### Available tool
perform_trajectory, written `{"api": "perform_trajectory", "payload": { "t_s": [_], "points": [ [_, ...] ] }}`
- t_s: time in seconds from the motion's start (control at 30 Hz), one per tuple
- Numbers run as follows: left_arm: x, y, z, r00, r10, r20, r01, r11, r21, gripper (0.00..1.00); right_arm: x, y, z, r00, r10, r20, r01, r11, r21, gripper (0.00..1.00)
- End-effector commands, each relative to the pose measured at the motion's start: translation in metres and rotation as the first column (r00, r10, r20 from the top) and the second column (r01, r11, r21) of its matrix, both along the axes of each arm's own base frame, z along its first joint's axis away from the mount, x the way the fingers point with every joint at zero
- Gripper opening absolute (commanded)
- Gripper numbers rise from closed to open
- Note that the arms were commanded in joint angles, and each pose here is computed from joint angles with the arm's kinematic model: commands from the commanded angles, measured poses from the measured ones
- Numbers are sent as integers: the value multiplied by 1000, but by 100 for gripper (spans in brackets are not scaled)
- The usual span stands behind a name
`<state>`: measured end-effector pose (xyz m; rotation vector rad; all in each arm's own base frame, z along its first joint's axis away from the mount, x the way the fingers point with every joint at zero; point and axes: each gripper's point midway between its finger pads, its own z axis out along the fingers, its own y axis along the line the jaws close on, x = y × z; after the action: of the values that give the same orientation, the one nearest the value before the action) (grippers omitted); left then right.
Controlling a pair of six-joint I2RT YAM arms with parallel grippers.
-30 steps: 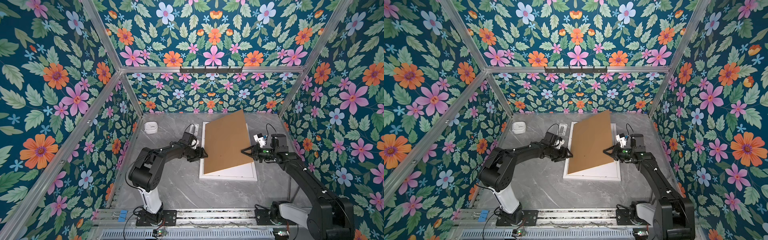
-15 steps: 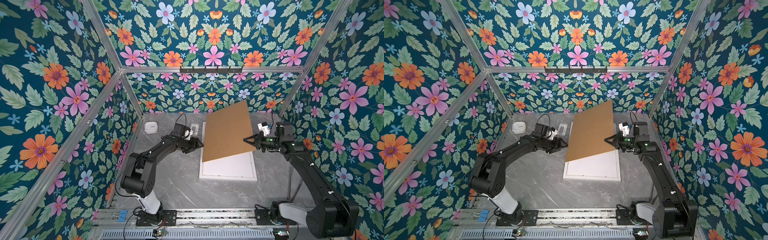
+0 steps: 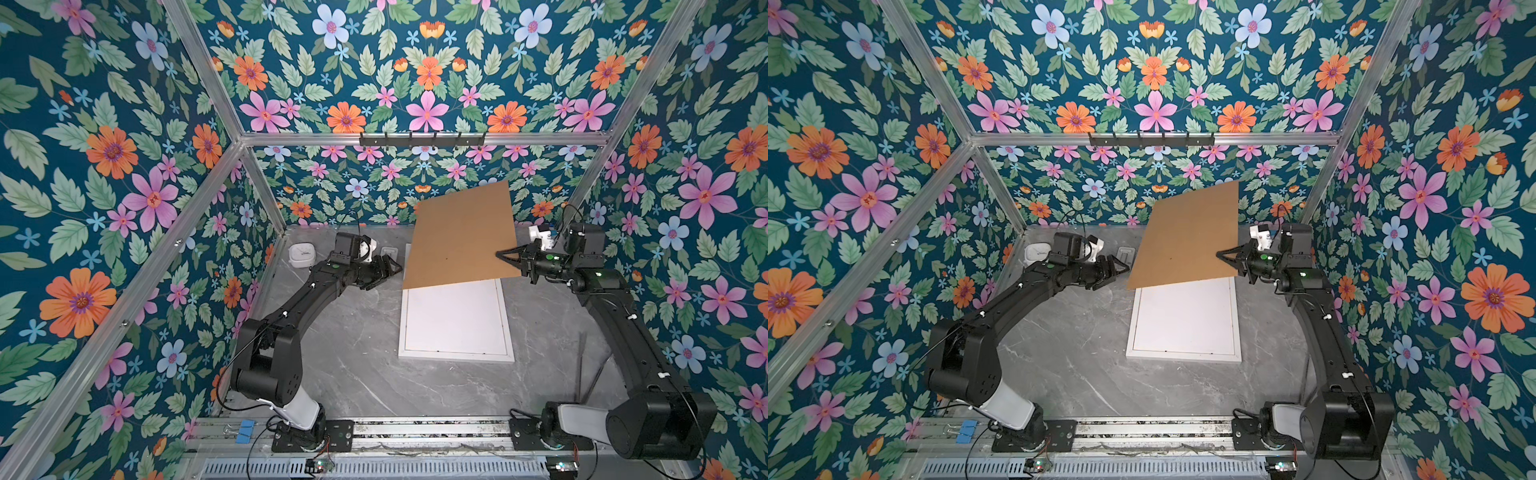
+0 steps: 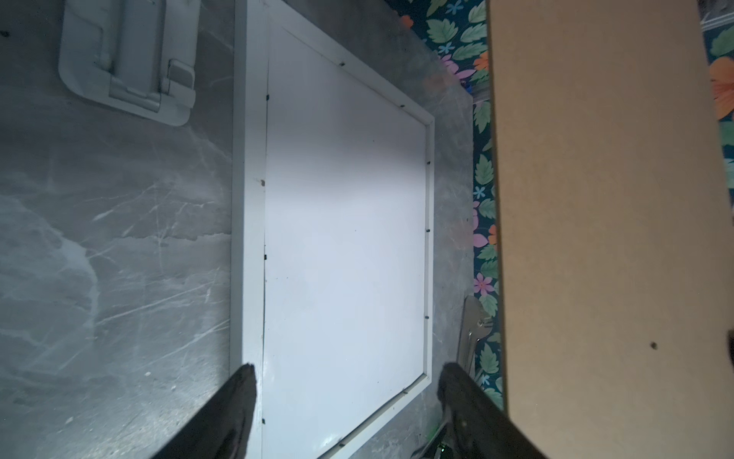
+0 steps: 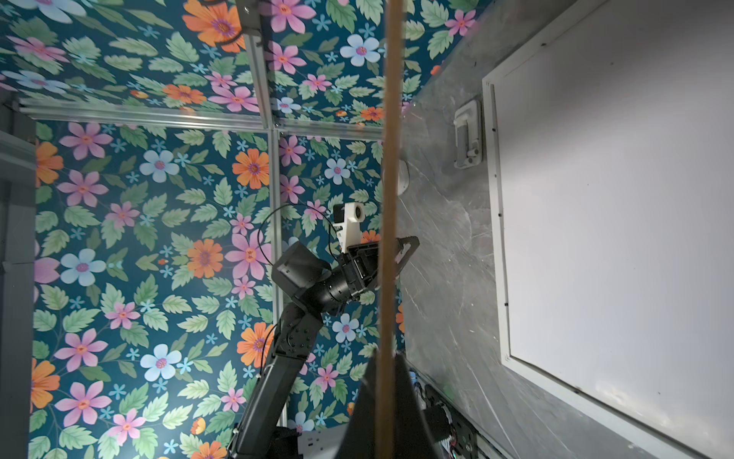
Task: Put the photo into the frame
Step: 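Lift the brown board up out of the white frame with both grippers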
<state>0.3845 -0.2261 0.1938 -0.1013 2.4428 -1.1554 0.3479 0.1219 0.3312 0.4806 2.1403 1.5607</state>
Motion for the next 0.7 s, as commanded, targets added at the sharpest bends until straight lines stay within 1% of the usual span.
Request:
{"api": "perform_trajectory", "payload": {
  "t_s": [0.0,0.13,0.27,0.5,0.67],
  "points": [
    [13,0,18,997,44,58,-41,998,-54,76,5,-7,30,994,10,113,-15,999,45,0],
    [18,-3,23,996,49,69,-42,993,-107,77,10,-26,36,992,-37,117,27,996,89,0],
    [21,-6,22,996,40,74,-31,992,-125,77,14,-42,41,991,-64,115,48,990,135,0],
    [32,-17,37,996,-2,94,21,980,-198,79,9,-41,34,993,-31,113,19,994,112,0],
    [36,-18,62,993,-5,117,41,950,-308,82,5,-38,21,994,1,110,-13,994,106,0]
  ]
}}
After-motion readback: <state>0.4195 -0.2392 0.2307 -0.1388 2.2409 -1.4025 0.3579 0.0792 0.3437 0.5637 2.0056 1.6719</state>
